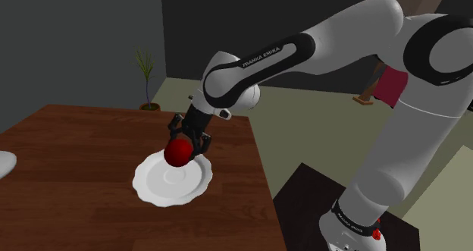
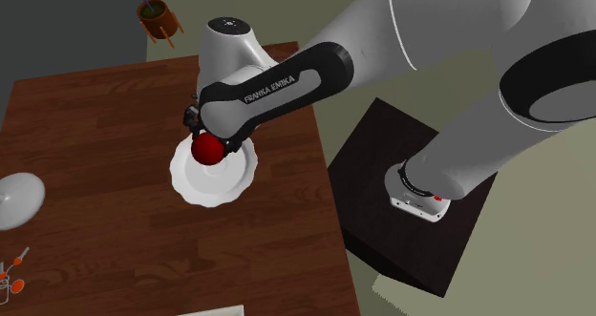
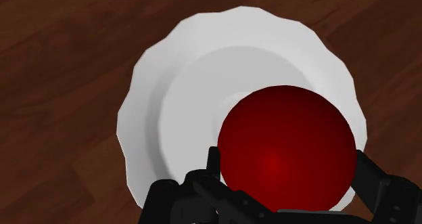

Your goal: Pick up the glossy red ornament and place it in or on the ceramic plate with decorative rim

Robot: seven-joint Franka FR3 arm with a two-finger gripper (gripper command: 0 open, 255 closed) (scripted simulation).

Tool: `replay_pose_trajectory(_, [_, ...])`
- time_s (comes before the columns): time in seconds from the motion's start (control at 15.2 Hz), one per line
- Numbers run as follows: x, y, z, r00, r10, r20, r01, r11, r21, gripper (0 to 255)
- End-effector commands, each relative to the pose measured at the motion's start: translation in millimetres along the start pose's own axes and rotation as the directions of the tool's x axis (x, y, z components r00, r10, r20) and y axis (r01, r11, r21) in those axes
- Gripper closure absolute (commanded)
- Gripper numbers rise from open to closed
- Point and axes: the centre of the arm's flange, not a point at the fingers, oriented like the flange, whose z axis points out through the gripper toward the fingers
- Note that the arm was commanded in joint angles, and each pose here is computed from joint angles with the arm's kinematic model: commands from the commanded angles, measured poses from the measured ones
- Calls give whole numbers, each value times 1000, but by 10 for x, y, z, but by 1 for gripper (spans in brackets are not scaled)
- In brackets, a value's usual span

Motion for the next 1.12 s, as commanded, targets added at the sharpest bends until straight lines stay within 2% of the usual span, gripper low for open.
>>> replay_pose_trajectory(0.0, [45, 33, 85, 1000, 0, 0, 0, 1000, 1, 255])
replay_pose_trajectory(0.2, [119, 70, 251, 1000, 0, 0, 0, 1000, 1, 255])
replay_pose_trajectory(0.73, [119, 70, 251, 1000, 0, 0, 0, 1000, 1, 255])
replay_pose_trajectory(0.79, [119, 70, 251, 1000, 0, 0, 0, 1000, 1, 0])
replay_pose_trajectory(1.06, [119, 71, 250, 1000, 0, 0, 0, 1000, 1, 0])
